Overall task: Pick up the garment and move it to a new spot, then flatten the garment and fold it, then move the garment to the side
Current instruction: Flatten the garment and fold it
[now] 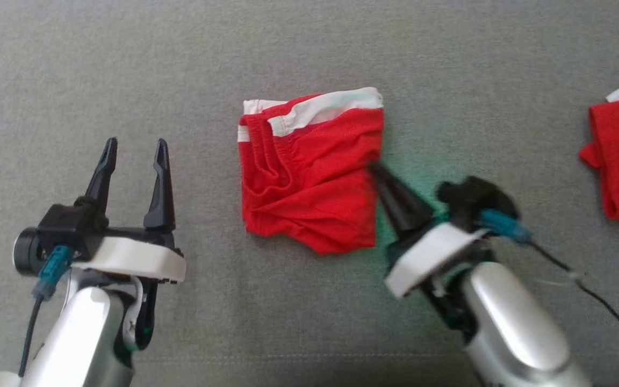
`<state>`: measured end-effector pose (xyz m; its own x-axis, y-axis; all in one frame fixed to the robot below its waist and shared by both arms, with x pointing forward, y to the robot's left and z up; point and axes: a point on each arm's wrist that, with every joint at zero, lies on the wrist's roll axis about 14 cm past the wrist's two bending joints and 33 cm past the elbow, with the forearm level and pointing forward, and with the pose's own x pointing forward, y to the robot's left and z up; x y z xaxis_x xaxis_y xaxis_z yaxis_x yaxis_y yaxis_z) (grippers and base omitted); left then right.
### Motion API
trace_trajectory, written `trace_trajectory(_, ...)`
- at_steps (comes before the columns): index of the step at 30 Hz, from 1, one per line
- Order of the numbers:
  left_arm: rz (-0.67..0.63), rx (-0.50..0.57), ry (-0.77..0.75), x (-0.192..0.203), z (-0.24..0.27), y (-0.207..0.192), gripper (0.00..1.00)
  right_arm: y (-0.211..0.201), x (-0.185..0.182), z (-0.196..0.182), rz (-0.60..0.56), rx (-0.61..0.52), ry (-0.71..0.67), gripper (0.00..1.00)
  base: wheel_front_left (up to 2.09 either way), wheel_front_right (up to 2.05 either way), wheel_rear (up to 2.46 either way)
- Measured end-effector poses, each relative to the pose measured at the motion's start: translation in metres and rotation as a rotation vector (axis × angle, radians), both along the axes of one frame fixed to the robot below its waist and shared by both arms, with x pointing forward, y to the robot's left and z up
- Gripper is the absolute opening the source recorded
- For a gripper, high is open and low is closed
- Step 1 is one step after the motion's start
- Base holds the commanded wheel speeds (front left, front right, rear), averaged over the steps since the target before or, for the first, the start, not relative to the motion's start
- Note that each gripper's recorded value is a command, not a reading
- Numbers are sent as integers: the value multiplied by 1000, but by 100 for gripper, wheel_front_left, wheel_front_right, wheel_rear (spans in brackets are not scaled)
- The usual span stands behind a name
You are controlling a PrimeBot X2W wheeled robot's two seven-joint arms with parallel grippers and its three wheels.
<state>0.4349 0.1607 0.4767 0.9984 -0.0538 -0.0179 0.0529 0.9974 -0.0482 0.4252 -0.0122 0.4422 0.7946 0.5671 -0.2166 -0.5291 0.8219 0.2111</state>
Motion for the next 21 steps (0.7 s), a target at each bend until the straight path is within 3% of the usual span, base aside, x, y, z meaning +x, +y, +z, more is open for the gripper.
trace_trajectory(7,14,3,16,-2,-5,6,100,52,-11,-33,176,-10,105,0,0,0,0)
trace_trajectory(21,32,-5,30,-3,-11,9,100,77,-13,-62,288,-54,208,0,0,0,0)
